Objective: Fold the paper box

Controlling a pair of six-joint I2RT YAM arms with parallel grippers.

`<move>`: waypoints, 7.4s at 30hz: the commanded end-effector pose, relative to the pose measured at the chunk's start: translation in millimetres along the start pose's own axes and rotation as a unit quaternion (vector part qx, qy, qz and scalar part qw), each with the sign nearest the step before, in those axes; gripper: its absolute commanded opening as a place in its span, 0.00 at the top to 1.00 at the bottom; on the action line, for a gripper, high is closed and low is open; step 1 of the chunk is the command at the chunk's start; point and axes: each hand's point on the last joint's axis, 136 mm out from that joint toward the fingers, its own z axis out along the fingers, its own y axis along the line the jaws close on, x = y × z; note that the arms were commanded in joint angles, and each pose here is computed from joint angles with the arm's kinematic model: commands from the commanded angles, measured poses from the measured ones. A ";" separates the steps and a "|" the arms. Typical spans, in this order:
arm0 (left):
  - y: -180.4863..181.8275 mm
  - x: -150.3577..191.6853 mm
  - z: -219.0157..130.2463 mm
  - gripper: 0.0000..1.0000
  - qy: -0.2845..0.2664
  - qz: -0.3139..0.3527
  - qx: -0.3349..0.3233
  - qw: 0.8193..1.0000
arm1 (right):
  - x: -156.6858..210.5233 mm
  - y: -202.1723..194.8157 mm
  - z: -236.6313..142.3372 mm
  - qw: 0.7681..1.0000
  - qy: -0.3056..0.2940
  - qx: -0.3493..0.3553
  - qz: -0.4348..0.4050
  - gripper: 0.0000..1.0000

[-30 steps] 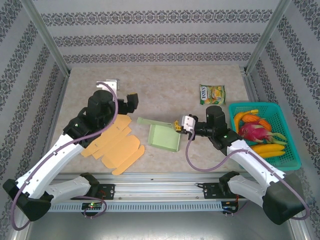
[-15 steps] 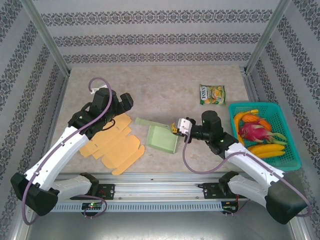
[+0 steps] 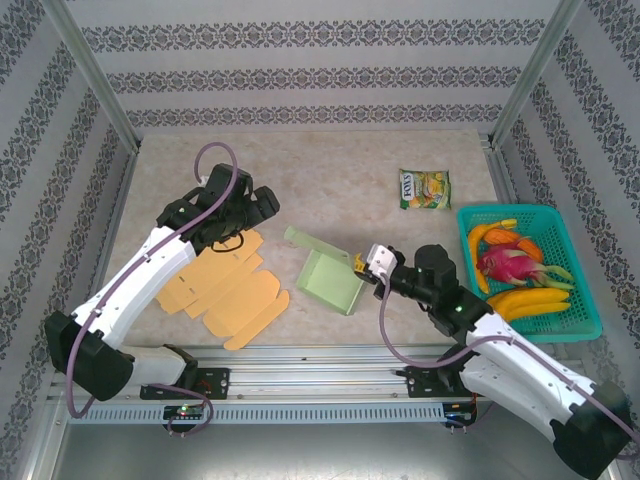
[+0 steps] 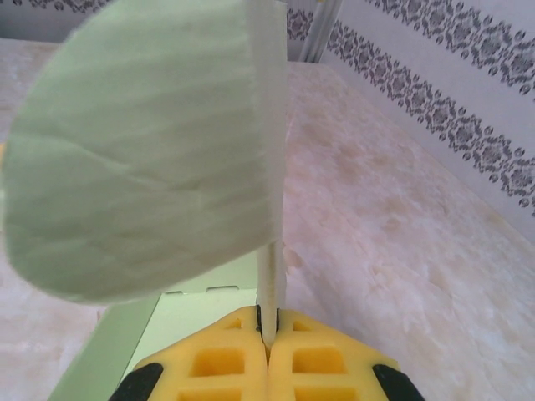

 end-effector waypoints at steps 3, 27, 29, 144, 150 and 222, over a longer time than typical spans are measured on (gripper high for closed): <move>17.3 -4.7 -14.3 0.00 -0.011 -0.055 -0.036 0.998 | 0.1 5.6 2.0 1.000 0.012 0.001 0.002 1.00; 28.7 24.8 45.6 0.00 0.017 -0.071 -0.053 0.996 | 4.4 33.5 33.6 0.994 -0.018 -0.101 -0.038 1.00; 24.9 24.8 51.5 0.00 0.022 -0.064 -0.056 0.996 | 2.1 37.3 32.6 0.992 -0.029 -0.115 -0.042 1.00; -19.0 172.3 118.6 0.07 0.126 0.065 0.008 0.990 | 72.9 -2.7 14.4 0.996 0.081 0.021 -0.019 0.38; -21.5 176.6 122.6 0.07 0.122 0.070 0.000 0.990 | 56.5 -4.4 -4.1 0.995 0.049 0.061 0.059 0.35; 2.1 194.2 96.8 0.04 0.065 0.138 -0.025 0.988 | 155.8 10.7 40.9 0.771 0.204 0.306 0.520 0.34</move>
